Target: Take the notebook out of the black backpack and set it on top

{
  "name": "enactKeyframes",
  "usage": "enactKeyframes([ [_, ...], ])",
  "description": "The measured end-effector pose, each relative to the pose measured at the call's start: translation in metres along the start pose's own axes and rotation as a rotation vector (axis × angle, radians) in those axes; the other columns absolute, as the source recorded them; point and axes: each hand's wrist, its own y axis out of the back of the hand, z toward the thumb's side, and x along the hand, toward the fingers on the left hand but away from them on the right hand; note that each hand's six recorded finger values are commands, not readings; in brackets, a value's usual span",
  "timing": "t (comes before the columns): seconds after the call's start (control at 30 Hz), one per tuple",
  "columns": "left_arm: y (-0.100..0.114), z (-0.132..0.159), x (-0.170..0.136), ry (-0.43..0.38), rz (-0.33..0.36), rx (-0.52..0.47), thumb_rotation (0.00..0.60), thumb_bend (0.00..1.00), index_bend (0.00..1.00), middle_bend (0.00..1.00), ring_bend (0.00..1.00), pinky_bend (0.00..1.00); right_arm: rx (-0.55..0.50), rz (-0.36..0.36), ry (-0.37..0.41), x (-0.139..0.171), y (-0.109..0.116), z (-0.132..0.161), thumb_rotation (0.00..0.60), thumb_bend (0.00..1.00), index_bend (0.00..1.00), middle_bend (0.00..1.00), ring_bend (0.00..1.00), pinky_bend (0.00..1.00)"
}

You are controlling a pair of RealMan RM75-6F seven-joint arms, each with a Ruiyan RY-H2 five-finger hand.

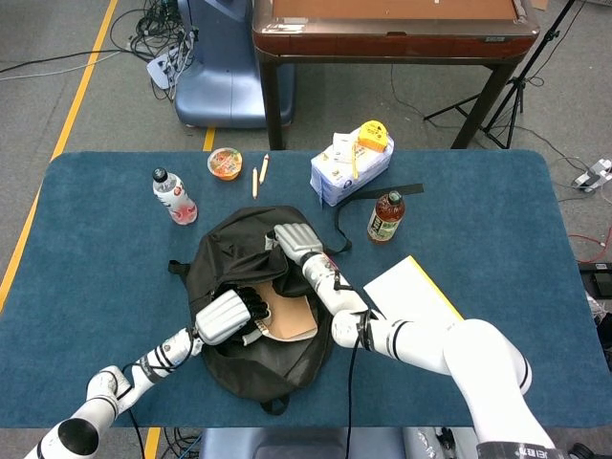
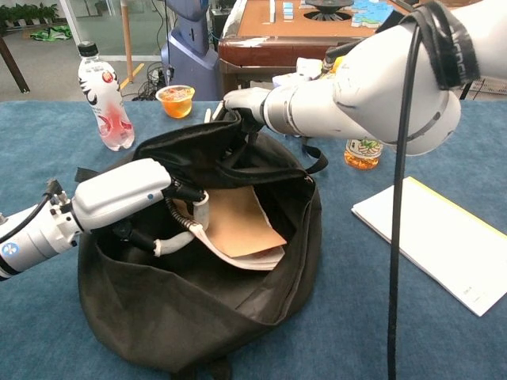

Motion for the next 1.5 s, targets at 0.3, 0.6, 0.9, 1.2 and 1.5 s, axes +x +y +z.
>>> enactKeyframes([
  [0.3,0.008,0.01,-0.007,-0.033,0.046,-0.048,0.6,0.5,0.65,0.61,0.47,0.4,-0.016,0.002,-0.003,-0.002,-0.002,0.001,0.6,1.0,0.74,0.56,0.48,0.49],
  [0.6,0.016,0.004,-0.017,-0.012,0.073,-0.056,0.6,0.5,0.65,0.61,0.47,0.4,-0.03,-0.003,-0.007,-0.004,0.001,0.0,0.6,1.0,0.74,0.56,0.48,0.49],
  [0.9,0.038,-0.005,-0.038,0.022,0.146,-0.086,0.6,0.5,0.66,0.63,0.5,0.42,-0.03,0.001,-0.008,-0.003,0.0,-0.005,0.6,1.0,0.74,0.56,0.48,0.49],
  [1.2,0.076,-0.015,-0.06,0.061,0.28,-0.141,0.6,0.5,0.66,0.65,0.51,0.43,-0.037,0.002,-0.001,0.0,0.0,-0.008,0.6,1.0,0.74,0.56,0.48,0.49],
  [1.5,0.12,-0.015,-0.081,0.085,0.392,-0.172,0.6,0.5,0.67,0.67,0.53,0.45,-0.036,0.007,0.02,0.006,-0.002,-0.006,0.6,1.0,0.74,0.55,0.48,0.49],
])
